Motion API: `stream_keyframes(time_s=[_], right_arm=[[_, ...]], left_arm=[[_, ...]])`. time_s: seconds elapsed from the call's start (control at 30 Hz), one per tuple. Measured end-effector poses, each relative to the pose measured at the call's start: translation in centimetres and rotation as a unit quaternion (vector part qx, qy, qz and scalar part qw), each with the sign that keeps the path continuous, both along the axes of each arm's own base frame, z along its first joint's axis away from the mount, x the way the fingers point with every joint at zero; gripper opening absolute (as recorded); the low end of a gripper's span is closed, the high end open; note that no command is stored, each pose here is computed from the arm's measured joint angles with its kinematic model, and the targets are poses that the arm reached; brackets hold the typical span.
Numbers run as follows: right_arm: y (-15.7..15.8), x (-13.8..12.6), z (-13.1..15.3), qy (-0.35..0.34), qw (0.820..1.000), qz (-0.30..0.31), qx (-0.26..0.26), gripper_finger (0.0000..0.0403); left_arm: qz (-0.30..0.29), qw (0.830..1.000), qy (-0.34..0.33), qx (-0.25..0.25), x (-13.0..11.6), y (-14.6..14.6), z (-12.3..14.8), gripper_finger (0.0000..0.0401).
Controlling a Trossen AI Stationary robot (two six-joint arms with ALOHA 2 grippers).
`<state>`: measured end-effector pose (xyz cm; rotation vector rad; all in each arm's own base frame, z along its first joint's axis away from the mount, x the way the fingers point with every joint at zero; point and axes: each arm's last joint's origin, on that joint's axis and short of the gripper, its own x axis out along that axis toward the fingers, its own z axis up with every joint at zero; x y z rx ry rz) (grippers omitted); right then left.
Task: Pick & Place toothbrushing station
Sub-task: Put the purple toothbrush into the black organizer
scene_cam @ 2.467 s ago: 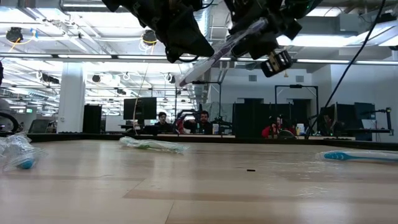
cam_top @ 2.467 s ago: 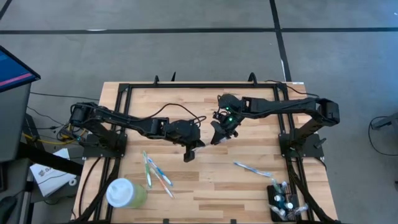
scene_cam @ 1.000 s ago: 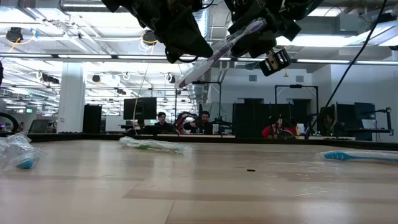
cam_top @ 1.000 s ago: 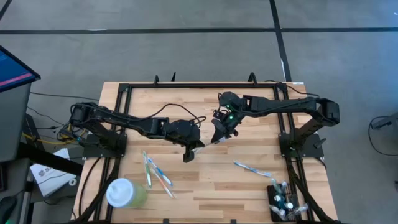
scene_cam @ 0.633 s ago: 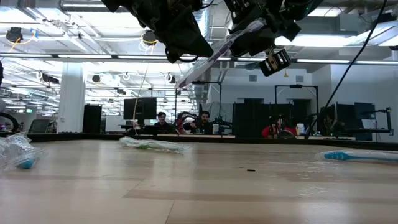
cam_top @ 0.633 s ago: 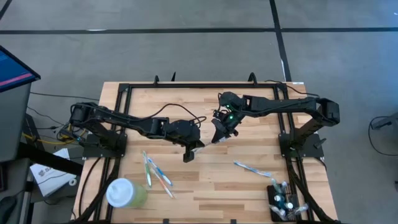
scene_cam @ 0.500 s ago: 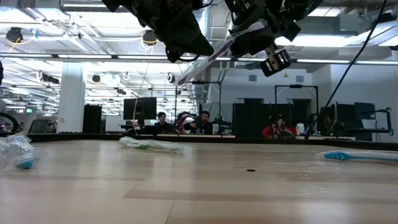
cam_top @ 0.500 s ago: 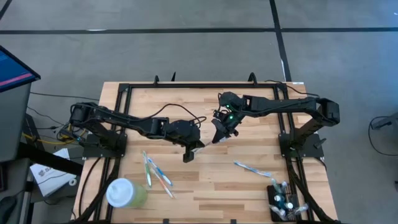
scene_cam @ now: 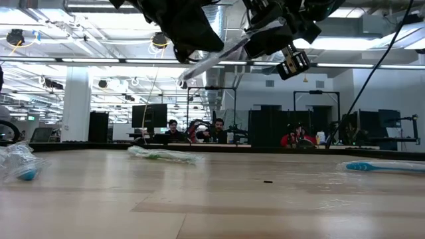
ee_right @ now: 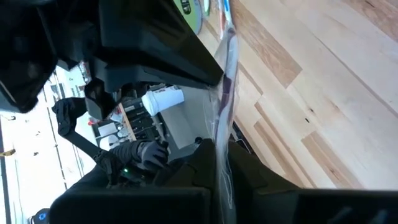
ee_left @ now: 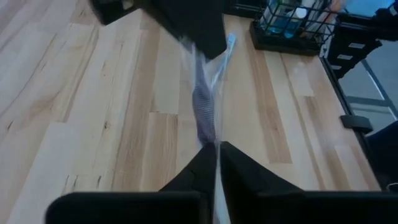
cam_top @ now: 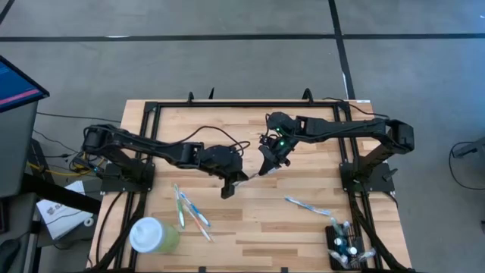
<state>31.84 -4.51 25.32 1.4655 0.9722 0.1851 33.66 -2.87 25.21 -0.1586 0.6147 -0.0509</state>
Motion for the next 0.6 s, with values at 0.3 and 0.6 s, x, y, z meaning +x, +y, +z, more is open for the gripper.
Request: stream_keyframes(time_s=[0.3, 0.6], right_arm=[[0.4, -1.3, 1.0, 0.013, 1.0, 0.012, -0.009, 0.0008], [2.8, -4.8, 5.9, 0.075, 0.994, 0.052, -0.068, 0.0012]], left_arm=[[0.111, 0.994, 0.006, 0.02, -3.0, 1.0, 2.8, 0.0127], [0.182, 0.982, -0.026, 0.033, -5.3, 1.6, 5.3, 0.0189]])
